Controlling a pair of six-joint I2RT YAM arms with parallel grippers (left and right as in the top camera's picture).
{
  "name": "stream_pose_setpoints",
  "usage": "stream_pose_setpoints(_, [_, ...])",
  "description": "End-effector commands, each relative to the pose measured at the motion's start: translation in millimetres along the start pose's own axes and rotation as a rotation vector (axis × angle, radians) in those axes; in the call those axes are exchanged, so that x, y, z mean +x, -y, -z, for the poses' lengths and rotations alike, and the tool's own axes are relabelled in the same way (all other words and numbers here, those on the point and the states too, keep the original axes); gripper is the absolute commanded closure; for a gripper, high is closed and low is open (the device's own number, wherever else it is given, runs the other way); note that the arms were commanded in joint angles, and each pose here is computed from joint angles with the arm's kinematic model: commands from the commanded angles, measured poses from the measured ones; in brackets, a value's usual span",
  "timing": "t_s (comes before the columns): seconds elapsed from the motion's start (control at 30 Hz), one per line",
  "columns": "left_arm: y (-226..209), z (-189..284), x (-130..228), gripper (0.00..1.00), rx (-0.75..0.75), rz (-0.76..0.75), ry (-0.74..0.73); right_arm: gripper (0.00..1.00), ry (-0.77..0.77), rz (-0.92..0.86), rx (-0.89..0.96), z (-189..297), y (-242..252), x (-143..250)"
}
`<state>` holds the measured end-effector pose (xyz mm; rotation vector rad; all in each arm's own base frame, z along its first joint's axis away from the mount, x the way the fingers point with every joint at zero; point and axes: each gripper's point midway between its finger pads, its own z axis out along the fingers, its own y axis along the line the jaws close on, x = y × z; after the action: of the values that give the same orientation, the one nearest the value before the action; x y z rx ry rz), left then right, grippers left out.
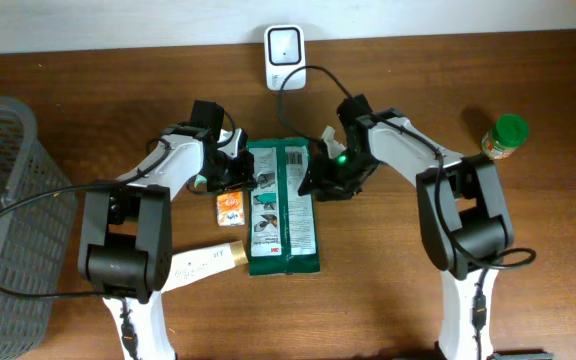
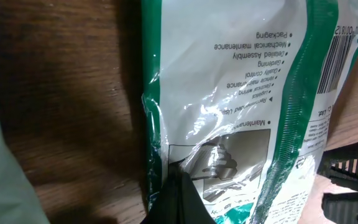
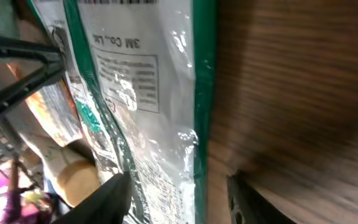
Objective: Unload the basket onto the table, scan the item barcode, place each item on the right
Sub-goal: 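Reach the right gripper to the wipes pack and grasp its edge, then lift the wipes pack with the right gripper toward the scanner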
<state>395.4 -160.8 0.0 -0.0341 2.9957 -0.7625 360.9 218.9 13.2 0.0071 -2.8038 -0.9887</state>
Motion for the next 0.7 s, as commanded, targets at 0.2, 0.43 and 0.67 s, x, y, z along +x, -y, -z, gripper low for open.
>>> stream_pose_setpoints(0.2, [-13.1,-12.6,12.6,1.00,-0.061,0.019,-0.030,0.56,-0.037,-0.010,-0.173,-63.3,-19.5,25.6])
stream_pose_setpoints(0.43, [-14.5,-5.5,0.0,1.00,-0.082,-0.022,0.006,0.96,0.013,0.000,-0.204,-46.2,-7.8,9.0])
stream_pose_setpoints(0.67, [-9.4,167.0,-80.4,0.73,-0.511,-0.143,0.312,0.96,0.011,0.046,-0.207,-43.5,-10.2,11.8])
